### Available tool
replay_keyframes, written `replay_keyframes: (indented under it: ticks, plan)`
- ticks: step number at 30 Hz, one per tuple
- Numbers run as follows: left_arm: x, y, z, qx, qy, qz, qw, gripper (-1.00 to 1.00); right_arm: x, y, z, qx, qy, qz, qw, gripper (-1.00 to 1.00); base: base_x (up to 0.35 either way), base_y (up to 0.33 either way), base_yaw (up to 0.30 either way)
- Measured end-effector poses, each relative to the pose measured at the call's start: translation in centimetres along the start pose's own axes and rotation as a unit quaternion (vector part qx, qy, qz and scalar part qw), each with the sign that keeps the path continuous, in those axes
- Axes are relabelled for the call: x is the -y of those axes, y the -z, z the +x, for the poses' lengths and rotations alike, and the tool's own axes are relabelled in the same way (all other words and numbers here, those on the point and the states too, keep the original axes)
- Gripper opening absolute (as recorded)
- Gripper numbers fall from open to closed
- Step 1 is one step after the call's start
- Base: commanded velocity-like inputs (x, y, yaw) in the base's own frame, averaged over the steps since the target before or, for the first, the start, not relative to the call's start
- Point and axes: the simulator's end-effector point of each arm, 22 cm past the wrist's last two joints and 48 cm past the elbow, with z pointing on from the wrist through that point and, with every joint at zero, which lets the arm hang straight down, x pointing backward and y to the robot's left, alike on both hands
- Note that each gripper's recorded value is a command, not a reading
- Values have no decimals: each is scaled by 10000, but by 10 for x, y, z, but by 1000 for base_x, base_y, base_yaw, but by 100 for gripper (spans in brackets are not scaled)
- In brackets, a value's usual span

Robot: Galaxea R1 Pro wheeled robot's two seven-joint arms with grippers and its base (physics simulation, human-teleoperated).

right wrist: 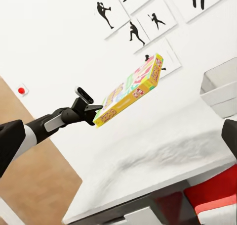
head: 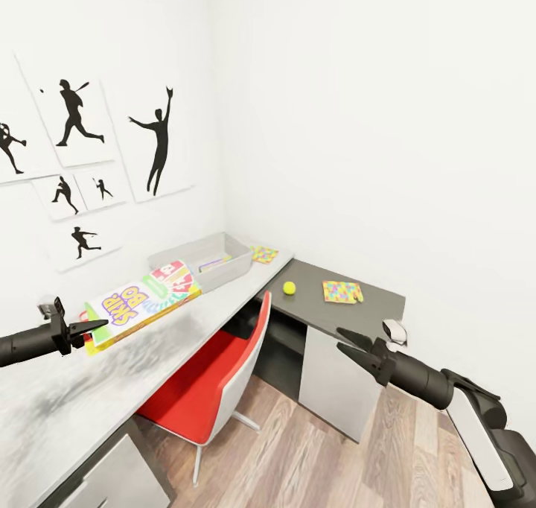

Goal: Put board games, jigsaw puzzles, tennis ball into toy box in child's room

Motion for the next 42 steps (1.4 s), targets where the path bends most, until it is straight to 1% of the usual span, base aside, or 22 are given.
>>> replay_keyframes:
  ticks: [14, 19, 23, 34, 39, 42]
  plan:
    - [1, -2, 0, -8, -13, 11, 10000, -100, 1, 0, 0, -10, -9, 10, 10000, 100, 272, -175, 24]
    - [3, -2, -1, -5, -57, 23, 10000, -100, 1, 0, 0, -12, -9, 10, 10000, 100, 258, -224, 239]
    - [4, -2, -1, -7, -67, 20, 10000, -100, 1, 0, 0, -11, -11, 9, 10000, 100, 247, -94, 279]
    - [4, -2, -2, -13, -93, 16, 10000, -100, 1, 0, 1, -16, -19, 11, 10000, 100, 62, 15, 290]
    - [5, -2, -1, -14, -95, 11, 10000, -100, 1, 0, 1, -18, -18, 7, 10000, 100, 218, 69, 291]
    - [4, -2, -1, -15, -93, 9, 10000, -100, 0, 0, 1, -19, -16, 4, 10000, 100, 260, -105, 291]
